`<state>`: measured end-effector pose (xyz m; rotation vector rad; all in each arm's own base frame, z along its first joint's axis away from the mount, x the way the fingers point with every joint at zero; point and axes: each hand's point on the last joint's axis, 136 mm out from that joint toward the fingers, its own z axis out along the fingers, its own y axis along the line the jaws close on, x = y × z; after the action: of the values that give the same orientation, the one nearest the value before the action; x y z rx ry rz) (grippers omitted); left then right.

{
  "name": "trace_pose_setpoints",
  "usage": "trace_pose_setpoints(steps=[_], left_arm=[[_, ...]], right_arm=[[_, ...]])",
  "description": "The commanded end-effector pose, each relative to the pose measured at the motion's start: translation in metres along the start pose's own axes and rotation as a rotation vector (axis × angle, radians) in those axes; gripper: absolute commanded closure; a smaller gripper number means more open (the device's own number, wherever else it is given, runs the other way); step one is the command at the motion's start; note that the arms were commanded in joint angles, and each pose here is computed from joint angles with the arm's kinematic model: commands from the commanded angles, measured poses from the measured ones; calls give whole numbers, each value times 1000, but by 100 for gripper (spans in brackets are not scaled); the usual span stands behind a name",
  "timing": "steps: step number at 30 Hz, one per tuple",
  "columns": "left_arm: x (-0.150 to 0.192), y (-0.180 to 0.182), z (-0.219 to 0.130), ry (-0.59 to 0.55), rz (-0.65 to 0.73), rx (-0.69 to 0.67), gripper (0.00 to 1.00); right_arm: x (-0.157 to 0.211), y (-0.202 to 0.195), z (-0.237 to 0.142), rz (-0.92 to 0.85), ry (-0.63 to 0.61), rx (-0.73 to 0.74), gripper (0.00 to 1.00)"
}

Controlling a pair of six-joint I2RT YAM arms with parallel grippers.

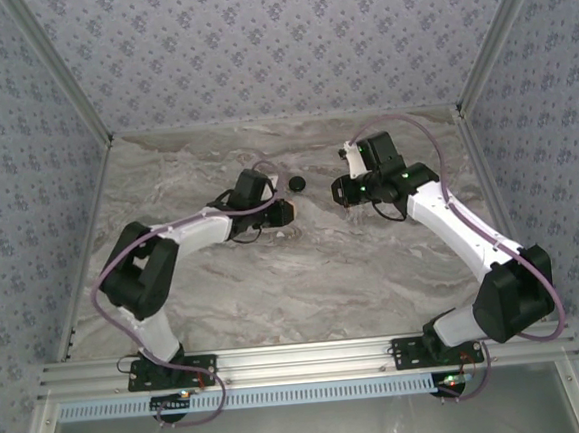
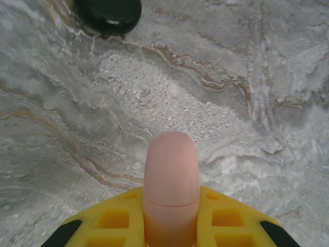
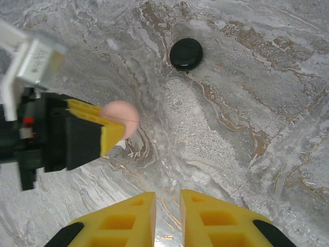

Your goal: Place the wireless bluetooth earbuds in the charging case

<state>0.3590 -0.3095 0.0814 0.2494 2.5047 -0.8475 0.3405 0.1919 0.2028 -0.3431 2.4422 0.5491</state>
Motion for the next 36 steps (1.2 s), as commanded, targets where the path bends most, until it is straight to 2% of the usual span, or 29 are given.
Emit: trace_pose_setpoints(steps=[1, 13, 18, 22, 27, 31, 36], left_arm=[[-3, -6, 13, 52, -69, 52, 89], [5, 1, 44, 119, -128, 65, 87], [10, 9, 50, 138, -138, 37, 81], [12, 14, 50, 143, -134, 9, 71], [8, 18, 39, 128, -101, -37, 52], [-3, 20, 15, 76, -43, -102, 38], [-20, 25, -27, -10, 43, -213, 29]], right_arm=[[9, -6, -3, 31, 16, 22, 80], [20, -10, 2, 39, 50, 33, 79], [20, -11, 2, 38, 53, 38, 78], [20, -13, 2, 34, 51, 47, 78], [20, -20, 2, 33, 46, 83, 76], [20, -34, -2, 30, 27, 160, 72], [20, -64, -12, 48, -31, 313, 67]])
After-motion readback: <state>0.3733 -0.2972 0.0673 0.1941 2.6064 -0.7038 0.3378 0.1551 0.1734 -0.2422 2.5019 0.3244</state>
